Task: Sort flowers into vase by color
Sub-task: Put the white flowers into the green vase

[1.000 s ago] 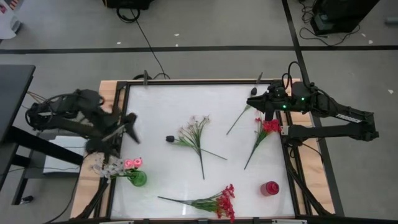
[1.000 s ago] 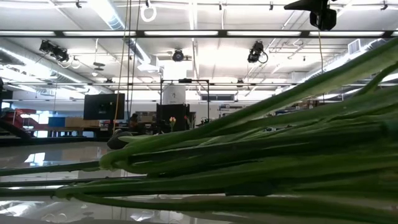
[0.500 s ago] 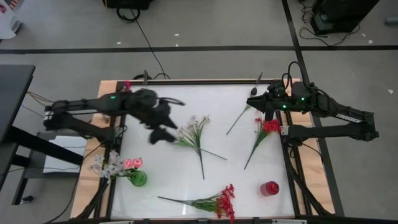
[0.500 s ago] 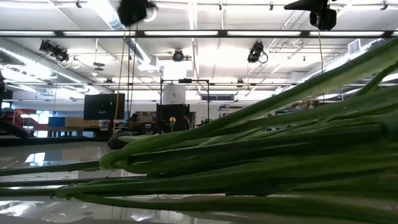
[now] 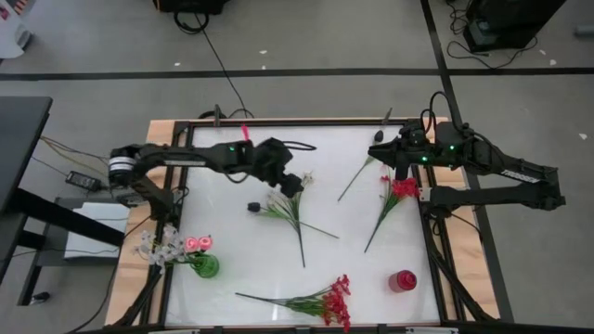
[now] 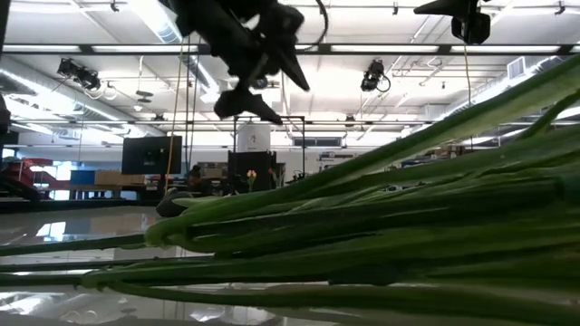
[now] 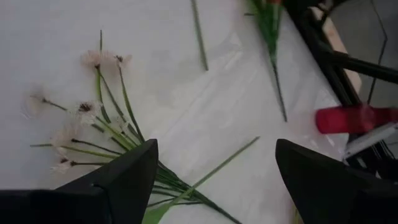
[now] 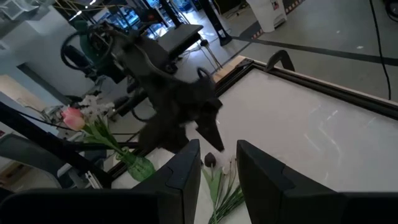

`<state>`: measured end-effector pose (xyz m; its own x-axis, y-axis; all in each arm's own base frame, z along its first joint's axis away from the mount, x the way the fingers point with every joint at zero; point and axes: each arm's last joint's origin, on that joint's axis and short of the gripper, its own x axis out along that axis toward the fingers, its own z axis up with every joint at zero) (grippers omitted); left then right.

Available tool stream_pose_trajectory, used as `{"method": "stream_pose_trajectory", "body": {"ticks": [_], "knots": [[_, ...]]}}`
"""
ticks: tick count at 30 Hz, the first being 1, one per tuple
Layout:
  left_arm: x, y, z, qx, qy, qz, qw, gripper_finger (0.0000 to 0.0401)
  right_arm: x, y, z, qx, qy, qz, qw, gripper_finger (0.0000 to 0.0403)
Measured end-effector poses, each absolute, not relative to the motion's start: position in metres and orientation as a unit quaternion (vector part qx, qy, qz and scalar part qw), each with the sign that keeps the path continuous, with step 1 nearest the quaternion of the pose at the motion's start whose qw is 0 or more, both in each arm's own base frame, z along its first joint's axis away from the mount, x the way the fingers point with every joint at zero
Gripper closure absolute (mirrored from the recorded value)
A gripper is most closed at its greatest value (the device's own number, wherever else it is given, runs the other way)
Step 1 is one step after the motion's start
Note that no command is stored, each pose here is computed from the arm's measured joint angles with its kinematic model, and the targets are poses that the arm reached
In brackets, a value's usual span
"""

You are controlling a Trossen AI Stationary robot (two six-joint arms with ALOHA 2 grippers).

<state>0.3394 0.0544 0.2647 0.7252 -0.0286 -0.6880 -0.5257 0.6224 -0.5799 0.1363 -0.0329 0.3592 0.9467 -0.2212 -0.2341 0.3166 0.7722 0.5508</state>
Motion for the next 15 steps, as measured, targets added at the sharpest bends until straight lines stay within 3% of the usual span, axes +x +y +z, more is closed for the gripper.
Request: {"method": "stream_pose_trajectory", "body": {"ticks": [15], "knots": [[0.367, 0.064, 0.225, -0.409, 0.328, 0.2, 0.828, 0.0072, 0.136, -0.033, 0.359, 0.305, 0.078, -0.143, 0.938, 0.0289]]}}
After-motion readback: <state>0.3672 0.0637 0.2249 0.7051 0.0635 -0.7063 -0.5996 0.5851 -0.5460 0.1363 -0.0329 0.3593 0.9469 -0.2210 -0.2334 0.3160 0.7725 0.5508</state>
